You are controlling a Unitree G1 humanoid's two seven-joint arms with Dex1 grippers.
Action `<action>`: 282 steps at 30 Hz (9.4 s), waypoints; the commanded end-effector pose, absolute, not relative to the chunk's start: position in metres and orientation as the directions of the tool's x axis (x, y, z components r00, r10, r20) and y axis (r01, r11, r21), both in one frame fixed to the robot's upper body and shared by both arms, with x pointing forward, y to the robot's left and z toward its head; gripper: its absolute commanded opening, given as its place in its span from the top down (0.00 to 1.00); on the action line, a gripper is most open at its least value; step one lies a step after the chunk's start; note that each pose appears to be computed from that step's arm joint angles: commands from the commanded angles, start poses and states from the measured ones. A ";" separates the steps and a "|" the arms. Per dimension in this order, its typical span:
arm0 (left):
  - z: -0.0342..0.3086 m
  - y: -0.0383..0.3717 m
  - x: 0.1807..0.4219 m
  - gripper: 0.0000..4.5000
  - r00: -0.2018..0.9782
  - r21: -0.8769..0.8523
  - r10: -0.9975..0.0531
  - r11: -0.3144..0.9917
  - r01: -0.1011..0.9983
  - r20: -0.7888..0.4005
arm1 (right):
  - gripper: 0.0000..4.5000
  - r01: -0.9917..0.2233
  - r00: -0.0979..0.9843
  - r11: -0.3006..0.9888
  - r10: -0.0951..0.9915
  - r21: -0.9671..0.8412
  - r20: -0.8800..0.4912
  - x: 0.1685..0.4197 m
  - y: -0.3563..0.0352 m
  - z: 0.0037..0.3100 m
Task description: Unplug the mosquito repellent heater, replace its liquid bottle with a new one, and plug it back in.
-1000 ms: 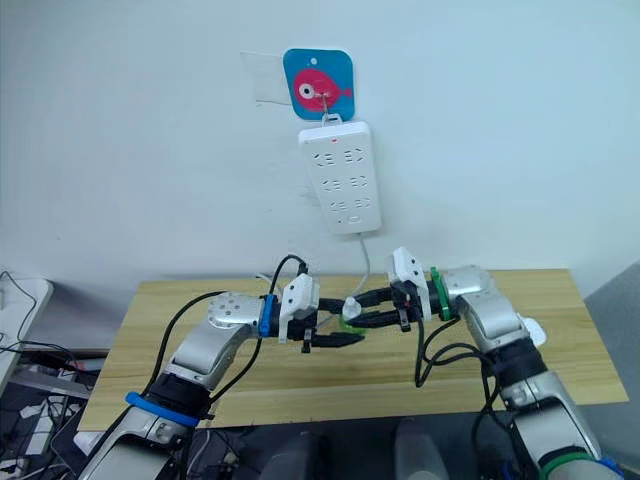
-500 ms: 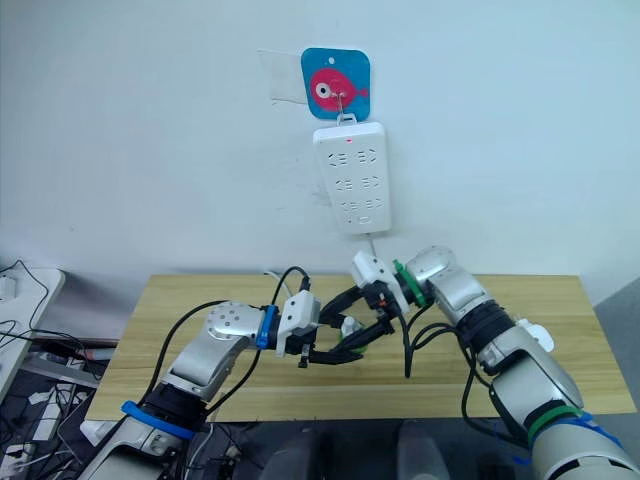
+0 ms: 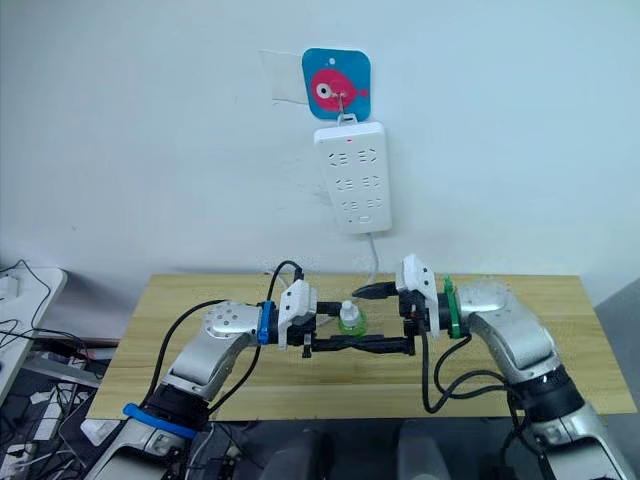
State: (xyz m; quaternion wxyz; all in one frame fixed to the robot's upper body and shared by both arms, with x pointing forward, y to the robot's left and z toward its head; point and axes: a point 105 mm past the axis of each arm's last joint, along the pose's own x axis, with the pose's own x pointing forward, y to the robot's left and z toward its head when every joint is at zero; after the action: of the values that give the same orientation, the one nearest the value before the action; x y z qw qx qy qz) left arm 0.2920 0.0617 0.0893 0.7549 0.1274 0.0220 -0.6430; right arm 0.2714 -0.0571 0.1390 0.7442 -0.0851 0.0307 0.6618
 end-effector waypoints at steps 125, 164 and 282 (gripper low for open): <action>0.085 0.066 0.290 0.50 0.178 0.147 -0.962 0.149 0.978 -0.207 | 0.94 -0.475 0.880 0.865 0.468 -0.164 -0.077 0.357 -0.145 0.090; 0.087 0.070 0.288 0.50 0.185 0.154 -0.959 0.154 0.976 -0.214 | 0.12 -0.882 0.471 0.471 0.882 -0.008 -0.026 0.297 -0.104 0.122; 0.140 0.042 0.321 0.50 0.464 0.315 -0.856 0.515 0.797 0.226 | 0.01 -0.529 0.531 0.803 0.565 0.274 -0.631 0.279 -0.236 0.104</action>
State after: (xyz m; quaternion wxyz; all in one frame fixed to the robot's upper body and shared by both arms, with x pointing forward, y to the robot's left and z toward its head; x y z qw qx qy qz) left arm 0.3237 0.0412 0.1294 0.8561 0.0843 -0.1568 -0.4852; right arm 0.2710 -0.2208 0.1000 0.8669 0.0513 0.3772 0.3219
